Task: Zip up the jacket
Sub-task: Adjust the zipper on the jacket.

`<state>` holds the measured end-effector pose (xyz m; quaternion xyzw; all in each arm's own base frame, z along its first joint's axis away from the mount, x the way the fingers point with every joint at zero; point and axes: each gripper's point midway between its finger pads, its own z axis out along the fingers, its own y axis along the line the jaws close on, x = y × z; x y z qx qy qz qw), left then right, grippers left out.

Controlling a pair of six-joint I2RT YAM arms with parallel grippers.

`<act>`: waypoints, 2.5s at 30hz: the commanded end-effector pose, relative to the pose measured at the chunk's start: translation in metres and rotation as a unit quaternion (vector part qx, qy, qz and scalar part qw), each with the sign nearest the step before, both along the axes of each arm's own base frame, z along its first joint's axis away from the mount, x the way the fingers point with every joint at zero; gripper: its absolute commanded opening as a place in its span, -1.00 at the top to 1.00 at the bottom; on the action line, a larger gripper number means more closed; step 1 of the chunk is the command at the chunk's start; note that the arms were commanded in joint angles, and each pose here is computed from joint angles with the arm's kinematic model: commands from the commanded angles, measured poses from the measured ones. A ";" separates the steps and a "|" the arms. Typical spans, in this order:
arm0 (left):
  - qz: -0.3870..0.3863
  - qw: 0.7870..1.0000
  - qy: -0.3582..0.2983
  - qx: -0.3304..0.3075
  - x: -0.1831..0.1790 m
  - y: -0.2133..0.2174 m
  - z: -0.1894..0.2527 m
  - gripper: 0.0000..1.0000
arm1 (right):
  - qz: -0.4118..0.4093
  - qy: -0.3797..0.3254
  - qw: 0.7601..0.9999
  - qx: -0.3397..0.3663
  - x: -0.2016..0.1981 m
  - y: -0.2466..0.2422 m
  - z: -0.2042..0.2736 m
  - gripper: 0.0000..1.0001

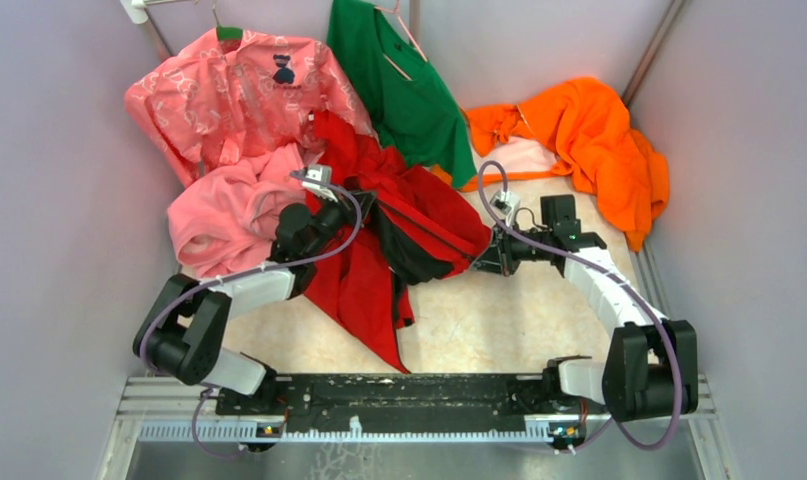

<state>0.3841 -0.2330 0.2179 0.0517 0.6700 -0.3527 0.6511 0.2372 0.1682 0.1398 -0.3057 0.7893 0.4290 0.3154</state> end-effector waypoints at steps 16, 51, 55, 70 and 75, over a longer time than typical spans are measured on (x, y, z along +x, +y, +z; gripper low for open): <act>0.072 0.995 -0.061 -0.032 0.015 0.047 0.041 1.00 | -0.040 -0.024 0.996 -0.072 0.008 -0.030 -0.004 1.00; -0.107 0.992 -0.057 -0.024 -0.011 -0.013 0.049 1.00 | 0.002 -0.147 0.981 -0.129 0.011 -0.044 0.011 0.50; -0.127 0.991 -0.030 -0.020 -0.010 -0.021 0.044 1.00 | 0.059 -0.247 0.962 -0.102 -0.007 -0.033 0.027 0.41; -0.161 0.984 0.069 -0.024 -0.008 -0.036 0.030 1.00 | 0.215 -0.410 0.874 -0.146 -0.037 -0.036 -0.010 0.08; -0.167 0.977 0.123 -0.045 -0.008 -0.040 0.024 1.00 | 0.182 -0.402 0.885 -0.152 -0.025 -0.037 -0.011 -0.07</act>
